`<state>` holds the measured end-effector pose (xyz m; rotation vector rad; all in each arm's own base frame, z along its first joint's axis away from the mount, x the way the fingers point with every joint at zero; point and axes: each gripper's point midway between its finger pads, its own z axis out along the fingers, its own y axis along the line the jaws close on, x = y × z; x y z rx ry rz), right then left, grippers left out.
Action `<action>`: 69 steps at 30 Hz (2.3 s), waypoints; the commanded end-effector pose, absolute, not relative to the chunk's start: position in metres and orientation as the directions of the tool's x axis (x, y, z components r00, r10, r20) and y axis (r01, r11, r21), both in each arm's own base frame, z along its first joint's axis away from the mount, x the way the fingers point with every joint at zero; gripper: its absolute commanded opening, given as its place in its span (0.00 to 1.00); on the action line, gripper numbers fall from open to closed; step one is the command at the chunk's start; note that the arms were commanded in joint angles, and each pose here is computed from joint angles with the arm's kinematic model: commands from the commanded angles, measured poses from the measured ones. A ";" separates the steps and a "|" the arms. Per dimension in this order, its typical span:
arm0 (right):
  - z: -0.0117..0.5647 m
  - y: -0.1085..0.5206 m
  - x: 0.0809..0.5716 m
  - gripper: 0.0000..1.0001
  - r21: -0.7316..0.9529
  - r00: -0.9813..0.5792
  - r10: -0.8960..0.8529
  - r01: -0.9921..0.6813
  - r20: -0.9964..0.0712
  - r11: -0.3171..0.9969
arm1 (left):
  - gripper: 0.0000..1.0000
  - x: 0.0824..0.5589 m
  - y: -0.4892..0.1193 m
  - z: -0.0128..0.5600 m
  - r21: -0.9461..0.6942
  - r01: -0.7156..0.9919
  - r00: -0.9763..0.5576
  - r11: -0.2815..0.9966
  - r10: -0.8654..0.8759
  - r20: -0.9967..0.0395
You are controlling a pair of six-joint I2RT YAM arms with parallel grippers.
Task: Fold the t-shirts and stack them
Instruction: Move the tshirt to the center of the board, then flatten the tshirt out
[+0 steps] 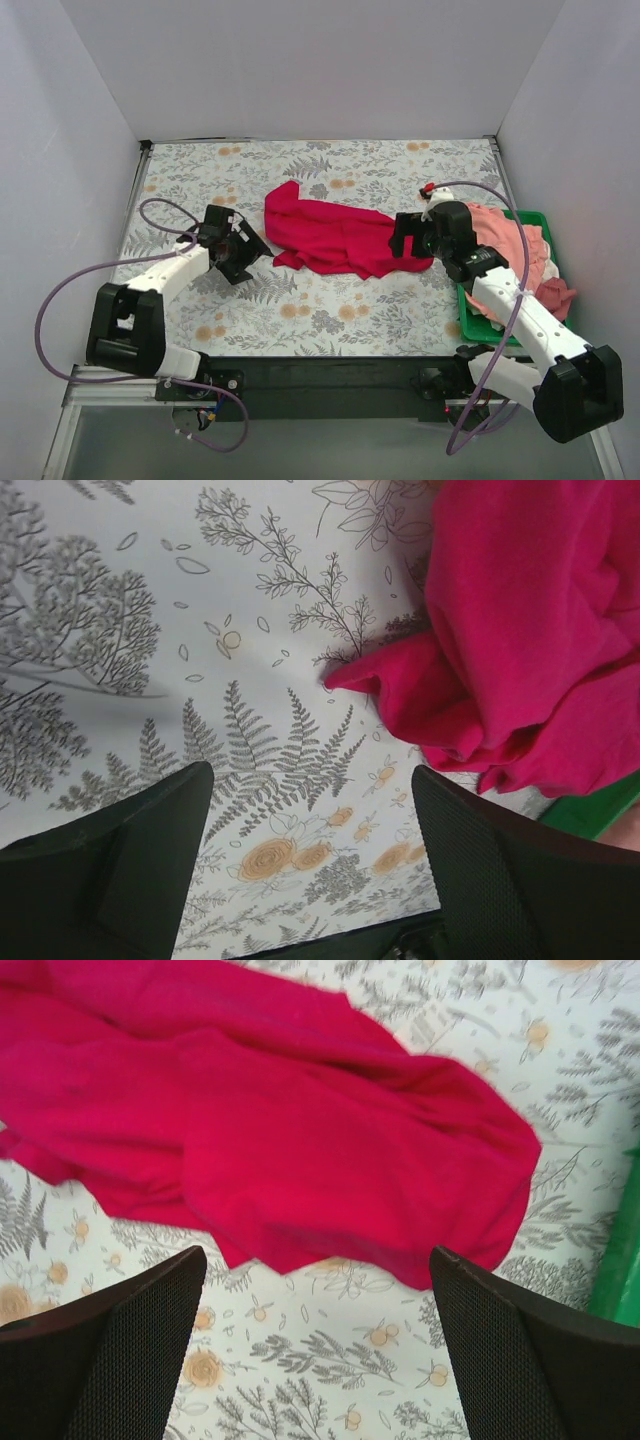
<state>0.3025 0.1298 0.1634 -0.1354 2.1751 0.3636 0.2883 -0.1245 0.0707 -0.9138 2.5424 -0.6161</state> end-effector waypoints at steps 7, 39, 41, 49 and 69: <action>0.146 0.131 0.274 0.98 0.236 -0.600 0.035 -0.259 -0.799 0.937 | 0.57 0.320 -0.168 0.038 -0.464 -0.447 -0.795 0.765 -0.577 -0.185; 0.126 0.256 0.315 0.85 -0.009 -0.621 -0.144 -0.216 -0.771 0.976 | 0.00 0.268 -0.096 0.089 -0.358 -0.592 -0.600 0.722 -0.692 -0.403; 0.125 0.268 0.335 0.84 -0.027 -0.614 -0.132 -0.177 -0.778 0.984 | 0.00 0.267 -0.097 0.090 -0.369 -0.586 -0.599 0.722 -0.692 -0.402; 0.094 0.274 0.378 0.78 -0.180 -0.616 -0.159 -0.029 -0.771 0.983 | 0.00 0.267 -0.098 0.093 -0.374 -0.575 -0.604 0.728 -0.686 -0.406; 0.085 0.214 0.387 0.01 -0.275 -0.622 -0.143 0.122 -0.770 0.954 | 0.00 0.269 -0.096 0.100 -0.391 -0.567 -0.586 0.725 -0.689 -0.426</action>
